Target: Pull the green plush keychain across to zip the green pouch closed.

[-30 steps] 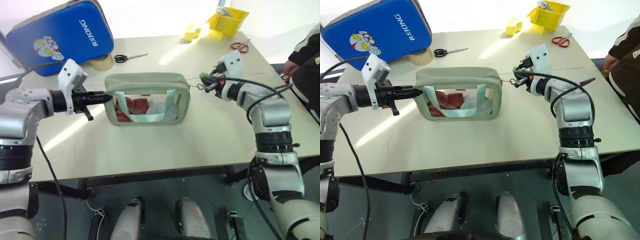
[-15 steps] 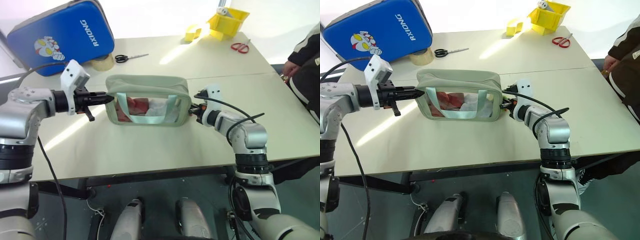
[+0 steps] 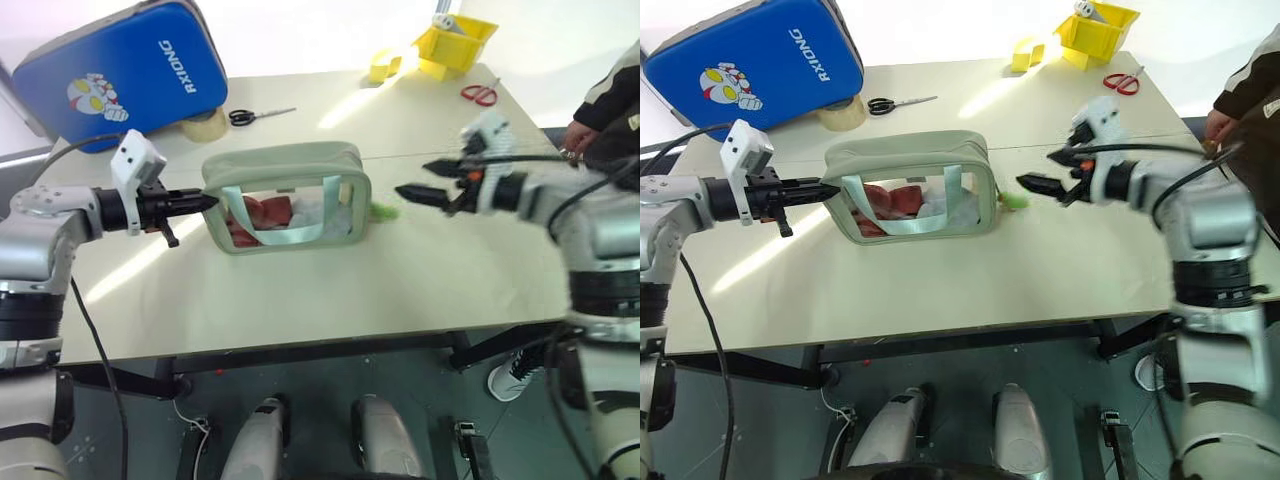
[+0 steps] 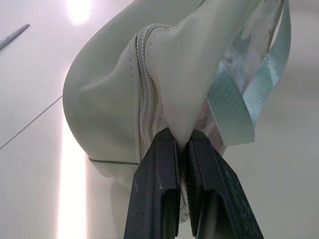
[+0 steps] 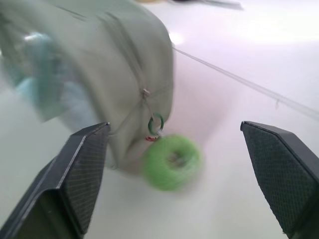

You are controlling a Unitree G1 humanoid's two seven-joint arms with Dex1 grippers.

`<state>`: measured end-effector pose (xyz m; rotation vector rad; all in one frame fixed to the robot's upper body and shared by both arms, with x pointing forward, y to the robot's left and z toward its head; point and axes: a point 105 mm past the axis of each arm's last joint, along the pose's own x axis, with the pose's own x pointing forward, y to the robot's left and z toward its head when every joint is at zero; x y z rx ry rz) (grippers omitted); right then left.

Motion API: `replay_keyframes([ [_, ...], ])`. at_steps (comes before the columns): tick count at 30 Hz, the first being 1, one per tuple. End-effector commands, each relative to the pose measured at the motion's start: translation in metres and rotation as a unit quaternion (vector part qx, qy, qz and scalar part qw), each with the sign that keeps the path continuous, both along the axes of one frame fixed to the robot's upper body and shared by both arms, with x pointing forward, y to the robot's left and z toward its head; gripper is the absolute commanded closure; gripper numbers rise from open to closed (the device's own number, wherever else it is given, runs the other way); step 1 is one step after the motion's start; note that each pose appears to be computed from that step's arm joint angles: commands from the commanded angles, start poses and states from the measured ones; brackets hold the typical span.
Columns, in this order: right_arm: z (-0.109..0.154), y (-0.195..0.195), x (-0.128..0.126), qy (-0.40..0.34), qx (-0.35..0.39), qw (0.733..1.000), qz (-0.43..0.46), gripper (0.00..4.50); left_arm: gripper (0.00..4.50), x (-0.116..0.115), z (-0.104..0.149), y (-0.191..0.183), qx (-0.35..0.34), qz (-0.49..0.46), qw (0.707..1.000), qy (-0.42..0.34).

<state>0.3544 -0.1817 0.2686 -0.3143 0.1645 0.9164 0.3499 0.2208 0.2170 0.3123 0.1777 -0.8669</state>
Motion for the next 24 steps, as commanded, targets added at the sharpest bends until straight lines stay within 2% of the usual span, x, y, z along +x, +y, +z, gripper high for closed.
replay_keyframes([
  [1, 0.024, 0.01, -0.02, -0.025, -0.032, 0.994, 0.105, 0.03, 4.5, 0.001, 0.013, 0.011, 0.008, 0.013, 1.0, -0.022],
  [3, 0.028, 0.018, -0.023, -0.032, -0.045, 0.99, 0.131, 0.0, 3.71, -0.002, 0.018, 0.007, 0.0, 0.001, 1.0, -0.023],
  [5, 0.027, 0.026, -0.025, -0.034, -0.05, 0.987, 0.149, 0.0, 3.16, -0.006, 0.026, 0.003, -0.007, -0.012, 1.0, -0.023],
  [11, 0.021, 0.039, -0.033, -0.025, -0.058, 0.98, 0.188, 0.0, 0.07, -0.015, 0.062, 0.009, -0.001, -0.013, 0.999, -0.039],
  [15, 0.032, 0.037, -0.035, -0.036, -0.065, 0.978, 0.193, 0.0, 0.02, -0.027, 0.09, 0.019, 0.03, -0.009, 0.998, -0.058],
  [17, 0.038, 0.037, -0.035, -0.043, -0.065, 0.978, 0.194, 0.0, 0.02, -0.03, 0.096, 0.025, 0.055, 0.0, 0.996, -0.063],
  [21, 0.043, 0.041, -0.033, -0.052, -0.057, 0.978, 0.193, 0.0, 0.02, -0.031, 0.105, 0.03, 0.045, 0.017, 0.996, -0.07],
  [24, 0.041, 0.045, -0.031, -0.055, -0.05, 0.979, 0.188, 0.0, 0.02, -0.032, 0.096, 0.032, 0.07, 0.025, 0.994, -0.079],
])
